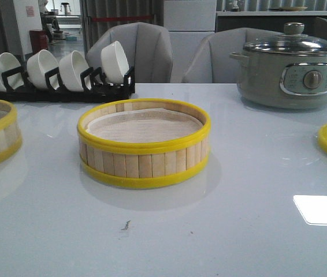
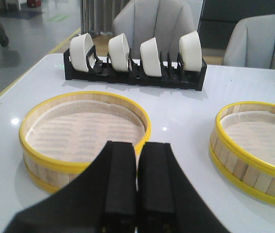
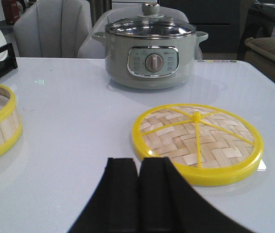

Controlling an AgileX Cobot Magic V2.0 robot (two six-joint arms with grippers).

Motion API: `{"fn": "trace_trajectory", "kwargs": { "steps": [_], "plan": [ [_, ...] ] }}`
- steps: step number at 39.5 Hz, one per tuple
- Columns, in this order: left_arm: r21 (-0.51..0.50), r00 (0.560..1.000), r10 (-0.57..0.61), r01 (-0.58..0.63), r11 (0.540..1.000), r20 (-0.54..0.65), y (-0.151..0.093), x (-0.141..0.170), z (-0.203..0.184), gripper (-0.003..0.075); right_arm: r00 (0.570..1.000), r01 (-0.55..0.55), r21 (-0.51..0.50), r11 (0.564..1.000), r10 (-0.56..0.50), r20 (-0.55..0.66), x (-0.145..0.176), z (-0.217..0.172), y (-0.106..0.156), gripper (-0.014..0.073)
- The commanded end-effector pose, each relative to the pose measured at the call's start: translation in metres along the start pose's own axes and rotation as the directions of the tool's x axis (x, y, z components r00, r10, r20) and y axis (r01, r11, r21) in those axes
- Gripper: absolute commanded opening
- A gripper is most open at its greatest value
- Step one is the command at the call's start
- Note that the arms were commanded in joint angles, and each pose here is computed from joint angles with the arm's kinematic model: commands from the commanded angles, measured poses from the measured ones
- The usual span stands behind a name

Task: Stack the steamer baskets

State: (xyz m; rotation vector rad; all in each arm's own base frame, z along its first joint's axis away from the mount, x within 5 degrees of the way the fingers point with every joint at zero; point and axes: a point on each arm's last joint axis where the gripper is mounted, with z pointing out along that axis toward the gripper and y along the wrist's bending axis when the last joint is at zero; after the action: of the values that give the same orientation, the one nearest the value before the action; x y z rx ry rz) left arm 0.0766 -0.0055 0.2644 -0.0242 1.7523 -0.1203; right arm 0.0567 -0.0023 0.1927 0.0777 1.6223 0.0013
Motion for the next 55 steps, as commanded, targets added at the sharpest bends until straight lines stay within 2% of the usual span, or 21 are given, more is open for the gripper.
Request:
{"fn": "trace_trajectory", "kwargs": {
  "steps": [1, 6, 9, 13, 21, 28, 55],
  "plan": [
    [-0.003, 0.999, 0.038, -0.038, 0.999, 0.008, -0.006, -0.063, 0.015, 0.0085, 0.992, 0.015, 0.01, 1.0, -0.016, 0.122, -0.014, -0.003, 0.0, 0.0048],
    [-0.028, 0.991, 0.091, -0.094, 0.995, -0.101, -0.009, -0.125, 0.039, 0.0085, 0.992, 0.015, 0.01, 1.0, -0.016, 0.122, -0.014, -0.003, 0.0, 0.0048],
    [-0.038, 0.983, 0.101, -0.108, 0.993, -0.154, -0.01, -0.151, 0.055, 0.0085, 0.992, 0.015, 0.01, 1.0, -0.016, 0.122, -0.014, -0.003, 0.0, 0.0048],
    [-0.042, 0.969, 0.096, -0.108, 0.993, -0.229, -0.012, -0.17, 0.074, 0.0085, 0.992, 0.015, 0.01, 1.0, -0.016, 0.122, -0.014, -0.003, 0.0, 0.0048],
    [-0.039, 0.923, 0.104, -0.128, 0.991, -0.37, -0.011, -0.166, 0.095, 0.0085, 0.992, 0.015, 0.01, 1.0, -0.016, 0.122, -0.014, -0.003, 0.0, 0.0048],
    [-0.036, 0.91, 0.099, -0.124, 0.992, -0.402, -0.01, -0.161, 0.105, 0.0085, 0.992, 0.015, 0.01, 1.0, -0.016, 0.122, -0.014, -0.003, 0.0, 0.0048],
    [-0.033, 0.942, 0.104, -0.121, 0.992, -0.32, -0.011, -0.168, 0.111, 0.0085, 0.992, 0.015, 0.01, 1.0, -0.016, 0.122, -0.014, -0.003, 0.0, 0.0048]
  ]
}}
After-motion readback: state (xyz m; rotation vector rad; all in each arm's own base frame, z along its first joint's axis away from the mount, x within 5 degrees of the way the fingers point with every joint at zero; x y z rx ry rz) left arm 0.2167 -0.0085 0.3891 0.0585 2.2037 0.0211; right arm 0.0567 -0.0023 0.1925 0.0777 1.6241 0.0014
